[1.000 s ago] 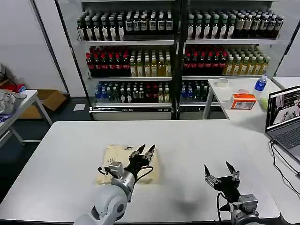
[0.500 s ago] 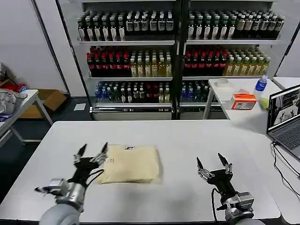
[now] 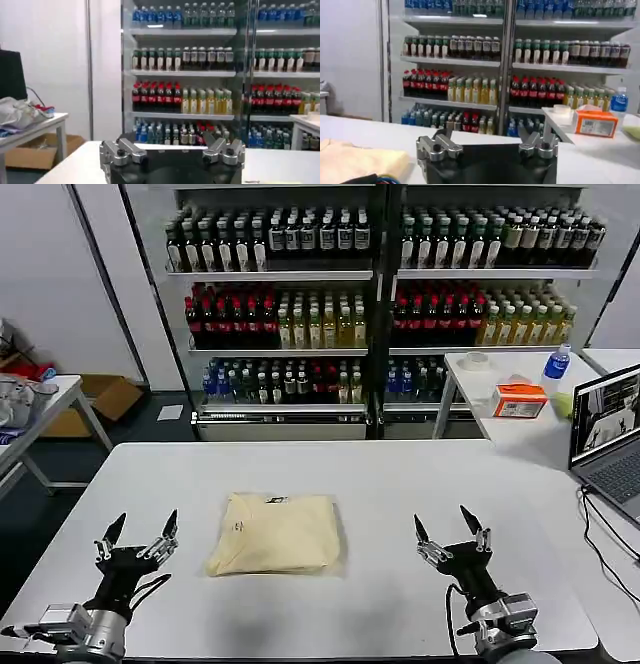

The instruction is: Fold and organize the clothes.

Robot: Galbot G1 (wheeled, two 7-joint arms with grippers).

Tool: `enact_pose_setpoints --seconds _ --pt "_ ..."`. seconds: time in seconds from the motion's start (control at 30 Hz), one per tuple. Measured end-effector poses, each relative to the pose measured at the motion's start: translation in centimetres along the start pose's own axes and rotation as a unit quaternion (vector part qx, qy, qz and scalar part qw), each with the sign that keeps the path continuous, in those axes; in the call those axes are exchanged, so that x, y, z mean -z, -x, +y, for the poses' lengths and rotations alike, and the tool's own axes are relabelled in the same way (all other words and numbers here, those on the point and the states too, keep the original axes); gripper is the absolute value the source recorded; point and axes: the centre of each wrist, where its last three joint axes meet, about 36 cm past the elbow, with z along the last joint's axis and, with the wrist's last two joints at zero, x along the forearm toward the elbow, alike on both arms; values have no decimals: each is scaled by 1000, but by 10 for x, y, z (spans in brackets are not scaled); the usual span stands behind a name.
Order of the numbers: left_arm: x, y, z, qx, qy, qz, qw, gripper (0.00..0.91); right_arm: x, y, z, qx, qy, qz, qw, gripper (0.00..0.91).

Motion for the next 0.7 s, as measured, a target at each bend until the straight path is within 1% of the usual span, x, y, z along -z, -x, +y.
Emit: enact_pose_setpoints --seconds 0.3,0.7 --pt "7 -14 0 -6 7 -4 1000 907 -1 0 3 1 -6 -6 1000 907" --pt "8 -22 -3 -8 6 -4 1000 907 4 2 0 1 -28 -7 1000 907"
